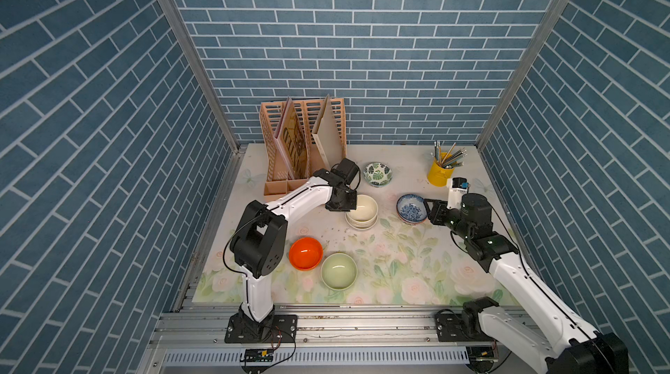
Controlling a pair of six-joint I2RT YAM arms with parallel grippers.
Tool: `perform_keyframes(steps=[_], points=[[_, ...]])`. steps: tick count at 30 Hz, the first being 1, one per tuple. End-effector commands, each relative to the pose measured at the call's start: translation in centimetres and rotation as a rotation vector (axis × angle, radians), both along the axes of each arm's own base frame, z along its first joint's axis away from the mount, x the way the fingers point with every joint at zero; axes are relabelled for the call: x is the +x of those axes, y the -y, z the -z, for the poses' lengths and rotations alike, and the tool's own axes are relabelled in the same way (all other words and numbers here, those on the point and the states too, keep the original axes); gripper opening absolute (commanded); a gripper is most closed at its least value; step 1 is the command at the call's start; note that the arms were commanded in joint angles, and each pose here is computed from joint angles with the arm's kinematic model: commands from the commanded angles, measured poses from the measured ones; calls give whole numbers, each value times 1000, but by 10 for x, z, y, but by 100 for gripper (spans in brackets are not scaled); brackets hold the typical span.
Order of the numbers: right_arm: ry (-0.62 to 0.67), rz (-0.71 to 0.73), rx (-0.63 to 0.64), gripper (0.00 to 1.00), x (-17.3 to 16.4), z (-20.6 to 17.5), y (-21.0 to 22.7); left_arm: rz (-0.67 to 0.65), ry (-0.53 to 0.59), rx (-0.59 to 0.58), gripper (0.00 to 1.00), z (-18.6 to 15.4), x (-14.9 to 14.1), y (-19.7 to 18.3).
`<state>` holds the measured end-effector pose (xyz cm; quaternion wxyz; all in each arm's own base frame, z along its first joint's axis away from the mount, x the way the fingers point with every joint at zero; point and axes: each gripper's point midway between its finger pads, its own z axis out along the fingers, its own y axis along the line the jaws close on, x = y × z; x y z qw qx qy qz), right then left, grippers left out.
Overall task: Stack the bowls
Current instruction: Place the bowl on the bowl.
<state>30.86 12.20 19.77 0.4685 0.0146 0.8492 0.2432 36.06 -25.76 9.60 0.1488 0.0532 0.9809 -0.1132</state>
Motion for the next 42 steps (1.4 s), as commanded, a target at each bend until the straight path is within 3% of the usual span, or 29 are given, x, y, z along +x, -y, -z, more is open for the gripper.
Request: perform_keyframes(steps=[1, 42], points=[[-2, 12, 14, 42, 0, 1, 1, -8, 16, -4, 0, 1, 2, 3], [-11, 5, 17, 42, -1, 3, 0, -1, 9, 41, 0, 13, -3, 4]])
